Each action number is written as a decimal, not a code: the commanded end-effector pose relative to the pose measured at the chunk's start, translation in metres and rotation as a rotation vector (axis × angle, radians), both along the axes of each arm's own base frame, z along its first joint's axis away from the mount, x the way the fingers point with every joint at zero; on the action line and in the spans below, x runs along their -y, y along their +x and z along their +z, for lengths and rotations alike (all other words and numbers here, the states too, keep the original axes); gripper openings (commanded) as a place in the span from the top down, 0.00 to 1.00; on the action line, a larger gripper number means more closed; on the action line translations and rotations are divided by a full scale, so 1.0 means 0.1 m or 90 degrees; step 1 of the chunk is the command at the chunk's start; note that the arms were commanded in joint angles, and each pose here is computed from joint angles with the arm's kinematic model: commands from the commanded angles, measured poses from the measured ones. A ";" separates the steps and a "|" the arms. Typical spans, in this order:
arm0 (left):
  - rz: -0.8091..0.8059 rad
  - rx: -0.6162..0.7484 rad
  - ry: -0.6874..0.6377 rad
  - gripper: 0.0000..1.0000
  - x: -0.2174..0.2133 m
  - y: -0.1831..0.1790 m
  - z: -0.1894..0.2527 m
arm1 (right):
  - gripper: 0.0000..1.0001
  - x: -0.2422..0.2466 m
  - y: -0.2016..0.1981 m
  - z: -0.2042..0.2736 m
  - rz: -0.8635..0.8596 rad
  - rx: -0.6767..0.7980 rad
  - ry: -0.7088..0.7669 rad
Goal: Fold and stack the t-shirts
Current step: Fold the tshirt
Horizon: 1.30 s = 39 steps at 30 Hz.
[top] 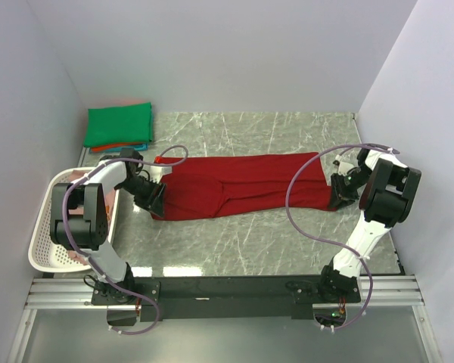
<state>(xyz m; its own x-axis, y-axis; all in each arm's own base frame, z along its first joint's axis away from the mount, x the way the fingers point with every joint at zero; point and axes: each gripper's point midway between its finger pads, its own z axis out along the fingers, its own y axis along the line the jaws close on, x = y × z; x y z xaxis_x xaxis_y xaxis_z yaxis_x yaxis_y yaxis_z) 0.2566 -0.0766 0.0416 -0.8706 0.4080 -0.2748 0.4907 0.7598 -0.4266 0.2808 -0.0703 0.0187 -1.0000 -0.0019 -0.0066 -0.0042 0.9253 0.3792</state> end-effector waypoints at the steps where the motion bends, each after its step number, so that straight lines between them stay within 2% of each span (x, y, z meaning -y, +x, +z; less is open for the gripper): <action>1: -0.007 -0.009 -0.029 0.59 0.07 -0.03 0.00 | 0.74 0.04 0.07 0.04 -0.002 0.017 0.000; 2: -0.007 -0.008 -0.029 0.65 0.07 -0.03 0.00 | 0.78 0.05 0.07 0.04 0.000 0.017 0.000; 3: -0.006 -0.010 -0.030 0.76 0.07 -0.04 0.00 | 0.81 0.05 0.09 0.04 0.002 0.018 0.000; 5: -0.005 -0.010 -0.027 0.85 0.06 -0.04 0.01 | 0.95 0.06 0.09 0.05 0.005 0.017 -0.004; 6: -0.002 -0.010 -0.027 0.94 0.05 -0.03 0.04 | 1.00 0.08 0.10 0.07 0.006 0.019 -0.007; 7: 0.001 -0.011 -0.025 0.98 0.03 -0.03 0.04 | 1.00 0.10 0.10 0.07 0.012 0.020 -0.013; 13: 0.023 -0.004 -0.016 0.99 -0.20 0.04 0.21 | 1.00 0.23 0.15 0.14 0.042 0.023 -0.045; 20: 0.010 -0.025 0.006 0.99 -0.34 -0.12 0.26 | 1.00 0.33 0.01 0.23 0.117 0.012 -0.081; 27: 0.001 -0.081 0.024 0.99 -0.37 -0.46 -0.02 | 1.00 0.24 -0.25 -0.01 0.176 -0.017 -0.105; 31: 0.001 -0.079 0.040 0.99 -0.40 -0.51 -0.09 | 1.00 0.21 -0.33 -0.08 0.198 -0.025 -0.120; 32: 0.004 -0.076 0.050 0.99 -0.42 -0.52 -0.09 | 0.99 0.23 -0.32 -0.07 0.199 -0.022 -0.128; 34: 0.005 -0.073 0.052 0.98 -0.43 -0.53 -0.10 | 0.84 0.27 -0.28 -0.03 0.202 -0.008 -0.142; 35: 0.009 -0.072 0.048 0.90 -0.41 -0.53 -0.08 | 0.74 0.25 -0.27 0.00 0.204 -0.005 -0.136; 36: 0.012 -0.067 0.039 0.71 -0.40 -0.51 -0.04 | 0.58 0.24 -0.25 0.09 0.204 -0.001 -0.130; 38: 0.019 -0.041 -0.004 0.58 -0.33 -0.47 0.13 | 0.50 0.22 -0.14 0.30 0.201 0.034 -0.129; 39: 0.021 -0.014 -0.018 0.56 -0.31 -0.38 0.23 | 0.49 0.15 -0.12 0.39 0.197 0.048 -0.109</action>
<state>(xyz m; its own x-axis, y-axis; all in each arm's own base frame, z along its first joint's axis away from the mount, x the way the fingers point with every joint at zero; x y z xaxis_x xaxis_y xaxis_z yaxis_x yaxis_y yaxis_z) 0.2010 -0.0404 0.0339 -0.9130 0.3862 -0.1315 0.4012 0.7913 -0.4614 0.2418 -0.0795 0.0203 -0.9530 -0.2907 0.0850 -0.2580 0.9263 0.2747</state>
